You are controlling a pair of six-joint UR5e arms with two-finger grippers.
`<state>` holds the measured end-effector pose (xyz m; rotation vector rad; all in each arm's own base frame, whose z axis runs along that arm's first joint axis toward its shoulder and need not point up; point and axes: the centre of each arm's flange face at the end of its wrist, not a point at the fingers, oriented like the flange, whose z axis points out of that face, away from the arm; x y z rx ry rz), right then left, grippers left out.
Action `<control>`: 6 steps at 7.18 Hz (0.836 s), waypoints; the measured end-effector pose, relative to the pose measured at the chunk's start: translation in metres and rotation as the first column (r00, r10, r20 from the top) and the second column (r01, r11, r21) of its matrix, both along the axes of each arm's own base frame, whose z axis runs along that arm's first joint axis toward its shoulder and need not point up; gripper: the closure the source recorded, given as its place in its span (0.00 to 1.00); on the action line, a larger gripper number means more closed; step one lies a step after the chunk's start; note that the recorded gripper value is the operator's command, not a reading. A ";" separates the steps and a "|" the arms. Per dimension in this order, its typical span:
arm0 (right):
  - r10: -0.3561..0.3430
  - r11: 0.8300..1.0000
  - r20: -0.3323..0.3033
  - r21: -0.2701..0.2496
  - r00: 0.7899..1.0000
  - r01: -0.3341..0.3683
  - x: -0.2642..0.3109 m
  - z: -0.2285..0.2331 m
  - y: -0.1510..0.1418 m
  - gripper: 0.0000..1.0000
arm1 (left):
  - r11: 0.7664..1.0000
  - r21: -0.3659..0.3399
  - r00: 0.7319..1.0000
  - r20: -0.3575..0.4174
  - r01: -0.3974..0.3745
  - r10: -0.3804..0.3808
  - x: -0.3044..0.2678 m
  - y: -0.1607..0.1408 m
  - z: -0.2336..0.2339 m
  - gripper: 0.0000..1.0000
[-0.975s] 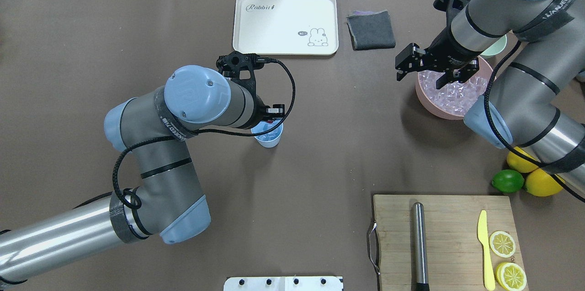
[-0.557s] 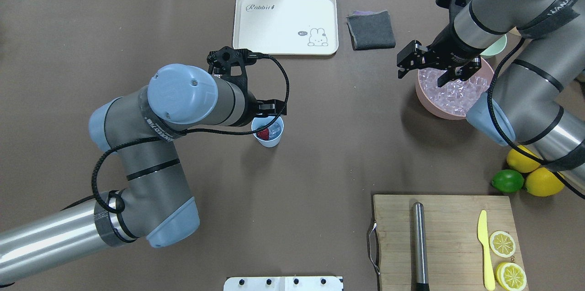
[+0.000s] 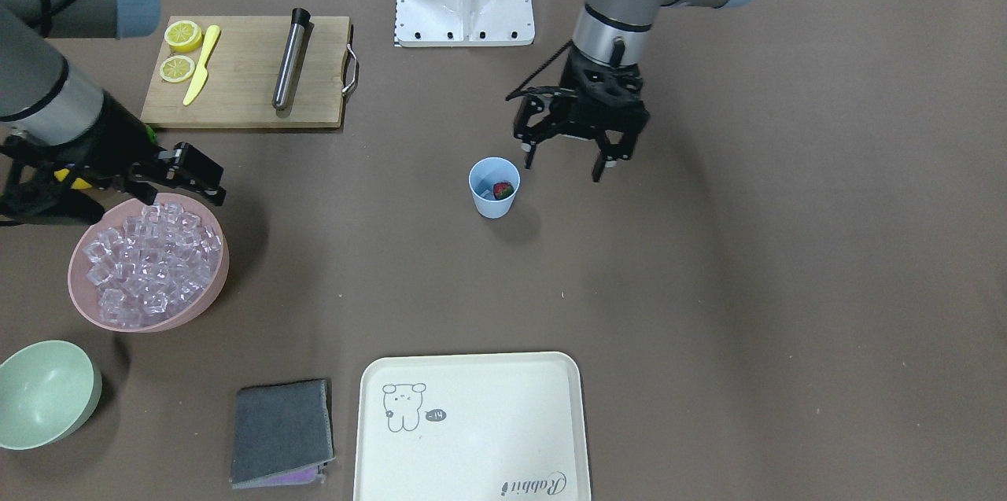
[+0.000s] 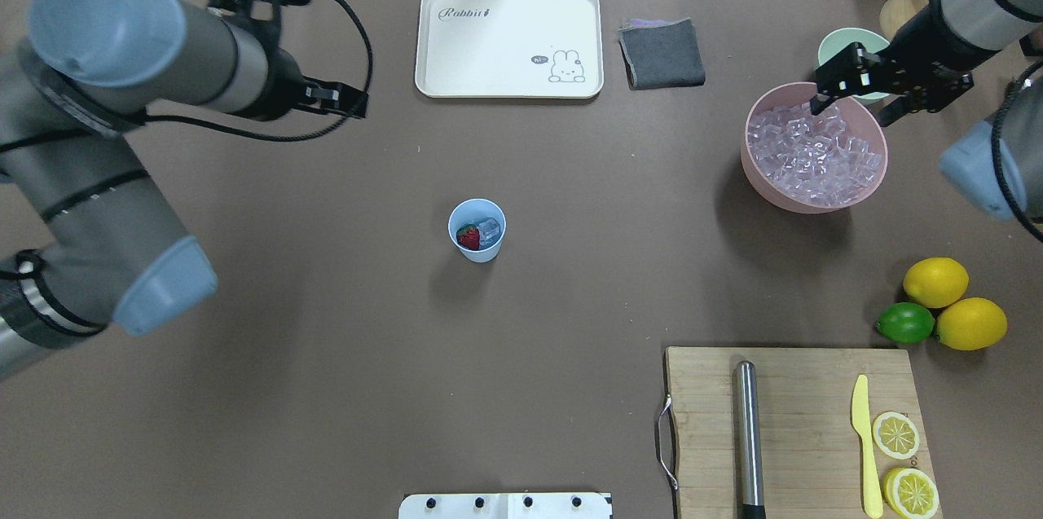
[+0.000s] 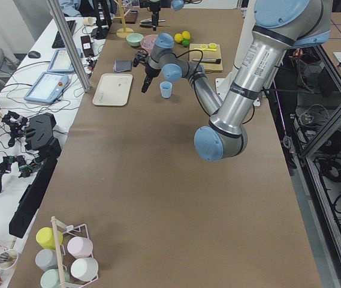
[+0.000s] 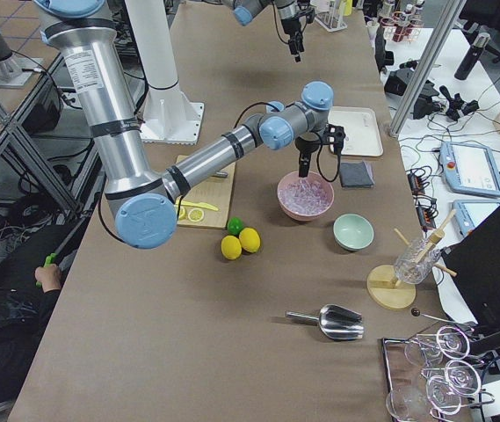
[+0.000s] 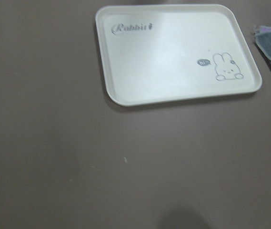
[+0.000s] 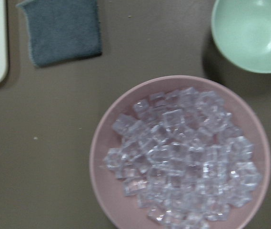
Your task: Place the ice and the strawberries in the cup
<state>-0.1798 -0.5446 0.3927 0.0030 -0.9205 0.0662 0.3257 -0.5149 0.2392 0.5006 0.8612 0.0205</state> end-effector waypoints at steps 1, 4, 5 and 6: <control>-0.025 0.999 -0.032 0.034 0.999 0.026 0.044 0.046 0.005 0.01 | 0.999 0.020 0.998 0.047 0.031 -0.032 -0.044 -0.024 0.039 0.02; -0.074 0.993 -0.117 0.081 0.990 0.084 0.161 0.175 0.037 0.01 | 0.989 -0.007 0.970 0.197 0.147 -0.143 -0.158 -0.054 0.169 0.02; -0.085 0.992 -0.131 0.086 0.988 0.097 0.193 0.210 0.047 0.01 | 0.992 0.010 0.954 0.272 0.129 -0.127 -0.206 -0.059 0.204 0.02; -0.082 0.992 -0.141 0.082 0.987 0.094 0.220 0.238 0.055 0.01 | 0.996 -0.005 0.944 0.320 0.087 -0.080 -0.257 -0.059 0.233 0.02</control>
